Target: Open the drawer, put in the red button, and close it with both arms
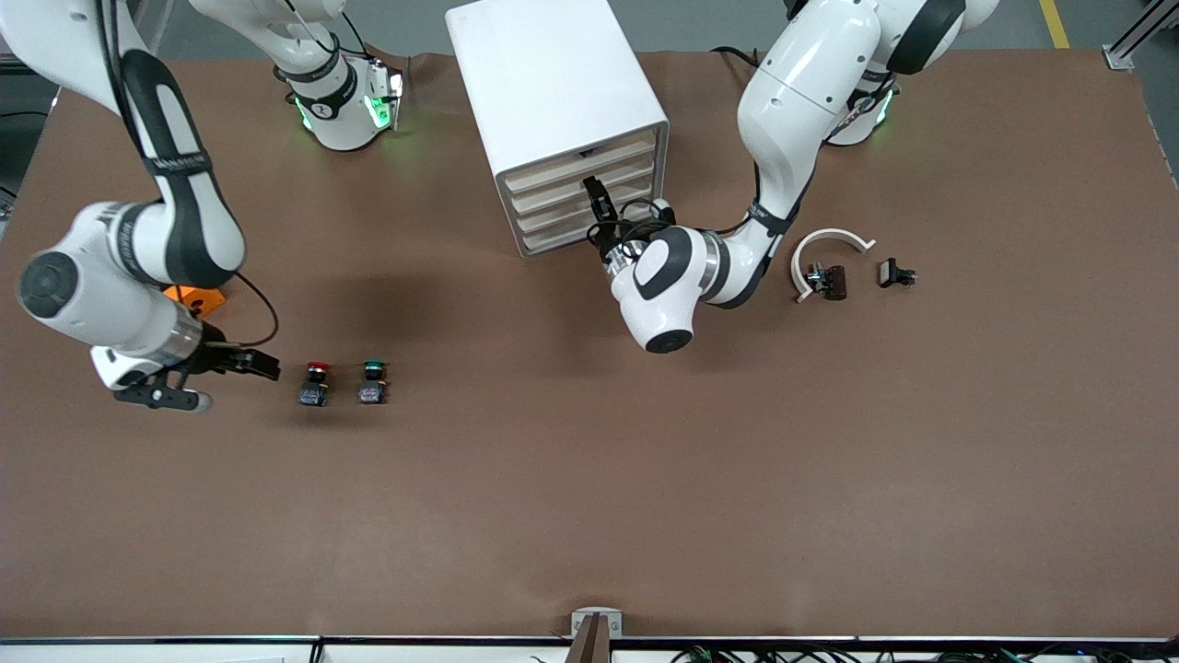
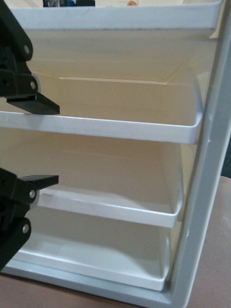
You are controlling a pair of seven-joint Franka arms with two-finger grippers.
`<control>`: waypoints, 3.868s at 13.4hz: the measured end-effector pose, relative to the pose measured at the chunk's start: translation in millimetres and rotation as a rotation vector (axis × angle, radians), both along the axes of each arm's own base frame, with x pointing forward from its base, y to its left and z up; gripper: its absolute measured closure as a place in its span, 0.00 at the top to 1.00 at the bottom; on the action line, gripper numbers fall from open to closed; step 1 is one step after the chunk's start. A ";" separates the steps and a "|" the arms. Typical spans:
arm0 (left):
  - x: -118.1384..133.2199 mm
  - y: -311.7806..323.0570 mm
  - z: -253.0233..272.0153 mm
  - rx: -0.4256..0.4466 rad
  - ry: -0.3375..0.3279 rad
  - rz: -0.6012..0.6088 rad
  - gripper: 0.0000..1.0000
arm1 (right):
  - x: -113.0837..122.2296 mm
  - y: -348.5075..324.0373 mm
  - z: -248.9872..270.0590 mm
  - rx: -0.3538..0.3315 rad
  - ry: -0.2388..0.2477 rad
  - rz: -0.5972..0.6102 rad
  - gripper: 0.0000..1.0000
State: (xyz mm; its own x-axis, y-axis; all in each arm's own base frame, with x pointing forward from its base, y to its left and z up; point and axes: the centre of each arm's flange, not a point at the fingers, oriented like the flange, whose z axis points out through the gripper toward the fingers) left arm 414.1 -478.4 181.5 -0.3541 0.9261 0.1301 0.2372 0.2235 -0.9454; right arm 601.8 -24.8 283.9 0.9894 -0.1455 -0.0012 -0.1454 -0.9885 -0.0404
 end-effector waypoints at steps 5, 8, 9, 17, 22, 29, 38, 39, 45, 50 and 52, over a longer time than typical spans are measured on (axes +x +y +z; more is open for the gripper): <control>-1.3 -3.8 9.2 -0.029 0.022 -0.007 0.14 | 4.6 14.3 -52.4 -0.007 -0.005 0.010 1.00; 2.0 -1.3 9.4 -0.029 0.021 -0.001 0.15 | 4.8 18.3 -76.9 -0.011 -0.011 0.002 1.00; 6.3 2.2 9.6 -0.029 0.020 0.008 0.15 | 4.8 24.5 -83.4 -0.012 -0.012 -0.004 1.00; 110.7 75.4 34.5 -0.072 -0.105 0.184 0.14 | 3.0 40.3 -109.4 -0.016 -0.021 -0.019 0.81; 151.1 104.1 49.2 -0.070 -0.203 0.247 0.14 | 1.8 37.0 -107.7 -0.017 0.010 -0.029 0.42; 191.5 128.9 65.1 -0.109 -0.335 0.337 0.49 | 18.1 89.6 14.2 -0.015 0.146 -0.217 0.42; 246.5 194.7 126.2 -0.156 -0.707 0.153 1.00 | -21.1 314.7 135.8 0.031 0.073 -0.391 0.42; 248.2 202.0 140.0 -0.129 -0.782 0.042 1.00 | -27.5 334.5 145.9 0.040 0.064 -0.418 0.42; 256.0 242.2 218.3 -0.221 -1.070 -0.494 1.00 | -103.2 460.8 148.4 0.029 0.066 -0.551 0.42; 260.3 267.9 247.8 -0.395 -1.136 -0.929 1.00 | -135.7 521.6 111.2 -0.025 0.033 -0.610 0.42; 256.5 275.3 251.8 -0.503 -1.126 -1.044 1.00 | -137.8 536.0 100.8 -0.035 0.020 -0.631 0.42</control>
State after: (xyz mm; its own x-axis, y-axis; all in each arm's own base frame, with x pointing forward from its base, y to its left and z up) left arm 670.6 -203.0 433.3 0.7246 0.6781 -0.1228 0.6675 -0.7349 -0.1195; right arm 464.0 511.2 384.6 0.7129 -0.7012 -0.0037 -0.7012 -0.7129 -0.0012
